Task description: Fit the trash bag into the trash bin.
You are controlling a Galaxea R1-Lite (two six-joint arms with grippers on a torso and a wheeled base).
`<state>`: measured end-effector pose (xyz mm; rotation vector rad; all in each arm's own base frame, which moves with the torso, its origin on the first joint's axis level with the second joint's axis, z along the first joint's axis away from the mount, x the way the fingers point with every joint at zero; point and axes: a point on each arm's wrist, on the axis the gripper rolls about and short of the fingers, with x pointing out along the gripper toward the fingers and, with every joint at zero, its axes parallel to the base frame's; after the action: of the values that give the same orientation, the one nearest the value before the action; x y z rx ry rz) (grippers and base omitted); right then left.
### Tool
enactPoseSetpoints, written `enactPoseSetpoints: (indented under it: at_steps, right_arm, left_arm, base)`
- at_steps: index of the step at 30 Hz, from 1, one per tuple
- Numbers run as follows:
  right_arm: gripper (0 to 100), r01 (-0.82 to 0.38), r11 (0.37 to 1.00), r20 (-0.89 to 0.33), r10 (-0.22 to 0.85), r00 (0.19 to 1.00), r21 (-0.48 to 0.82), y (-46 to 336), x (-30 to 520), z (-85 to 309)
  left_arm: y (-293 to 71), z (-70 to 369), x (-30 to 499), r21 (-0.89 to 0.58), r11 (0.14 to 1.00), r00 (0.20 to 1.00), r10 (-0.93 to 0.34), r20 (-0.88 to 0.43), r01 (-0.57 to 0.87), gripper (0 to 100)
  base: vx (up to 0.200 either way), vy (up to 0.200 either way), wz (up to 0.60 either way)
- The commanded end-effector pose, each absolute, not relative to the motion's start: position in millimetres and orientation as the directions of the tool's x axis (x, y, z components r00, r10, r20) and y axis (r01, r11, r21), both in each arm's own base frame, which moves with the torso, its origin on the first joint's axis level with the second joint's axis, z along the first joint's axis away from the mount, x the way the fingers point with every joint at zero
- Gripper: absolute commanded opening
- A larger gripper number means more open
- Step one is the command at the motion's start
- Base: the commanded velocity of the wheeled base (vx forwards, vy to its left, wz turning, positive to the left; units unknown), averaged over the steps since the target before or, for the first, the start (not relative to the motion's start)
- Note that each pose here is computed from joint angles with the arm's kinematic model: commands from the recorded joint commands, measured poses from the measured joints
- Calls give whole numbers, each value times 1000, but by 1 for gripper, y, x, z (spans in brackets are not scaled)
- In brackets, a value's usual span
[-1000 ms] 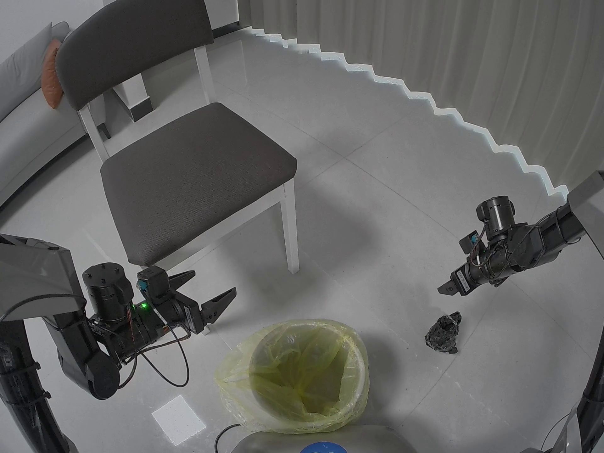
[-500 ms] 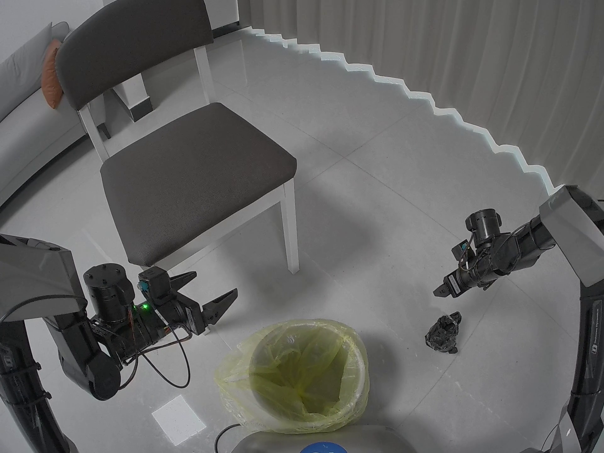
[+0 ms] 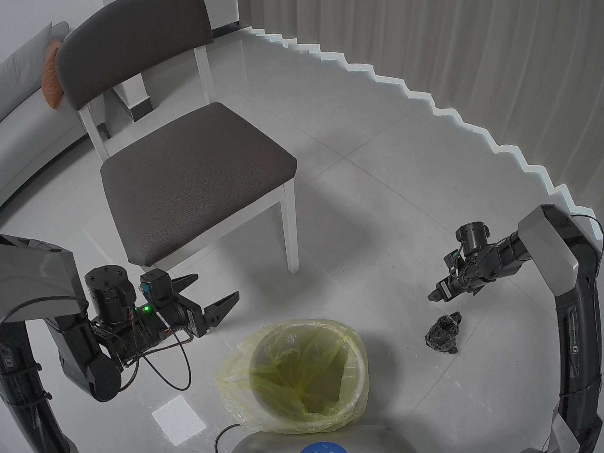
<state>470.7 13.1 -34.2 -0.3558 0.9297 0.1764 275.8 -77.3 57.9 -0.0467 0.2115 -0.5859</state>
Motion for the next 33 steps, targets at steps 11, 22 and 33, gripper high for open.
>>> enactPoseSetpoints:
  at_steps: [11,22,33]
  right_arm:
    - [100,-305,926,-824,-10,566,-220,14,493,-83]
    - [100,-313,924,-898,-67,434,-220,13,493,-80]
    - [100,-339,924,-973,-113,203,-178,12,480,-103]
  left_arm:
    - [-78,52,278,-106,832,809,-554,-193,545,100]
    - [-79,46,280,-110,833,806,-552,-212,542,100]
    - [-79,45,282,-110,833,807,-552,-211,542,100]
  base:
    - [0,0,0]
    - [0,0,0]
    - [0,0,0]
